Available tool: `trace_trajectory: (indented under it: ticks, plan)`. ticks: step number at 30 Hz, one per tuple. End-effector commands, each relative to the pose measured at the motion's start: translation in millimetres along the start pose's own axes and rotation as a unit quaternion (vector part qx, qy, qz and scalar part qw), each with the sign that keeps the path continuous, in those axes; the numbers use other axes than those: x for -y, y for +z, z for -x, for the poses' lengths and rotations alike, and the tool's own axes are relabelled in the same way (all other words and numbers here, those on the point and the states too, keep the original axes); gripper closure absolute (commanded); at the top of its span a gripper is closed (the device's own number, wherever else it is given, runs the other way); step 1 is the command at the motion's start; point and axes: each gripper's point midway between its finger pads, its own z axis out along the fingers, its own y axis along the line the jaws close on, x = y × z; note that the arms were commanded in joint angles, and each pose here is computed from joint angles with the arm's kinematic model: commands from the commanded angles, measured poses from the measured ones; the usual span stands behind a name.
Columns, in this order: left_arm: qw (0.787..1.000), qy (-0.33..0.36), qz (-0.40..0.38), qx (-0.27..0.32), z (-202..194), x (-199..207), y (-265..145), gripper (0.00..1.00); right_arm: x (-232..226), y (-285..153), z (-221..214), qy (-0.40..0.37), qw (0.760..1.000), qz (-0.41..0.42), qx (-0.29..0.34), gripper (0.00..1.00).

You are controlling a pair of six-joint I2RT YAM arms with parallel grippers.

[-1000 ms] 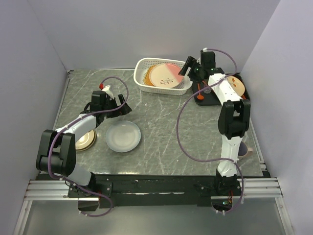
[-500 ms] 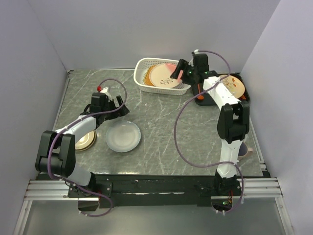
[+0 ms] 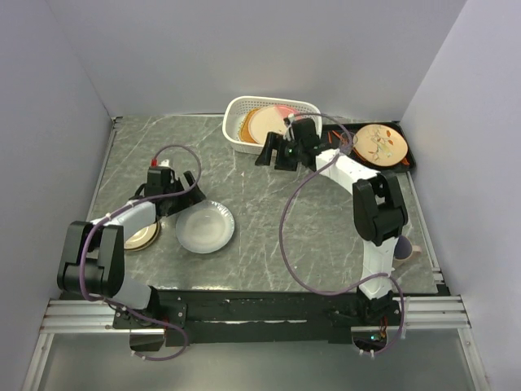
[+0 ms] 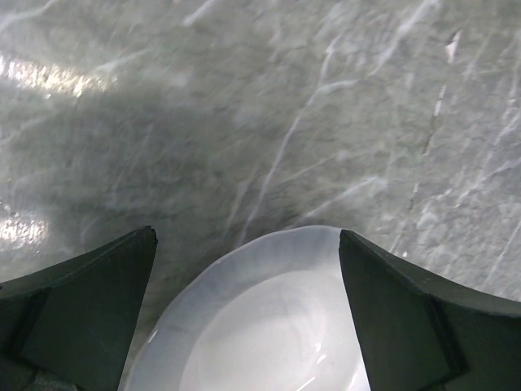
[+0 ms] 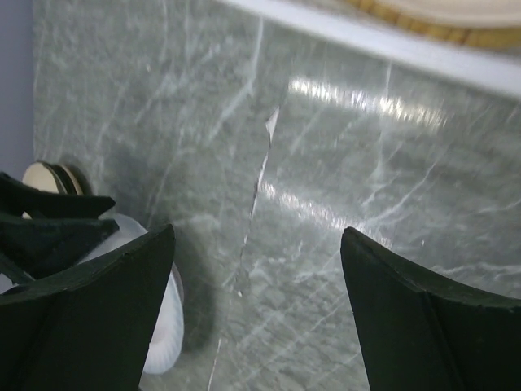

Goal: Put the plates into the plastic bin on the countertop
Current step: Pick up the plate at the center of the board.

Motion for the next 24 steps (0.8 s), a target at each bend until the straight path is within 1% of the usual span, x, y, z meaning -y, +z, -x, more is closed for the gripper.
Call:
trace_trajectory:
  ticks: [1,9,10,12,13,18,24]
  plan:
    - [0.999,-0.014,-0.018,0.026,12,6,-5,0.01,-40,-8,0,-0.026,0.997,0.067,0.022,0.11]
    - [0.999,-0.017,-0.019,0.032,18,5,-8,0.01,-47,9,-47,-0.024,0.994,0.098,-0.031,0.12]
    - [0.999,-0.016,-0.020,0.034,19,6,-9,0.01,-51,11,-48,-0.027,0.993,0.108,-0.030,0.12]
    - [0.999,-0.016,-0.020,0.036,21,6,-10,0.01,-50,14,-61,-0.012,0.991,0.125,-0.048,0.13]
    - [0.999,-0.016,-0.022,0.035,21,7,-10,0.01,-53,16,-61,-0.013,0.990,0.135,-0.046,0.14]
    - [0.999,-0.016,-0.023,0.034,22,7,-10,0.01,-54,23,-82,0.005,0.984,0.161,-0.072,0.16]
    - [0.999,-0.015,-0.027,0.032,23,9,-9,0.01,-62,32,-107,0.006,0.980,0.172,-0.097,0.18]
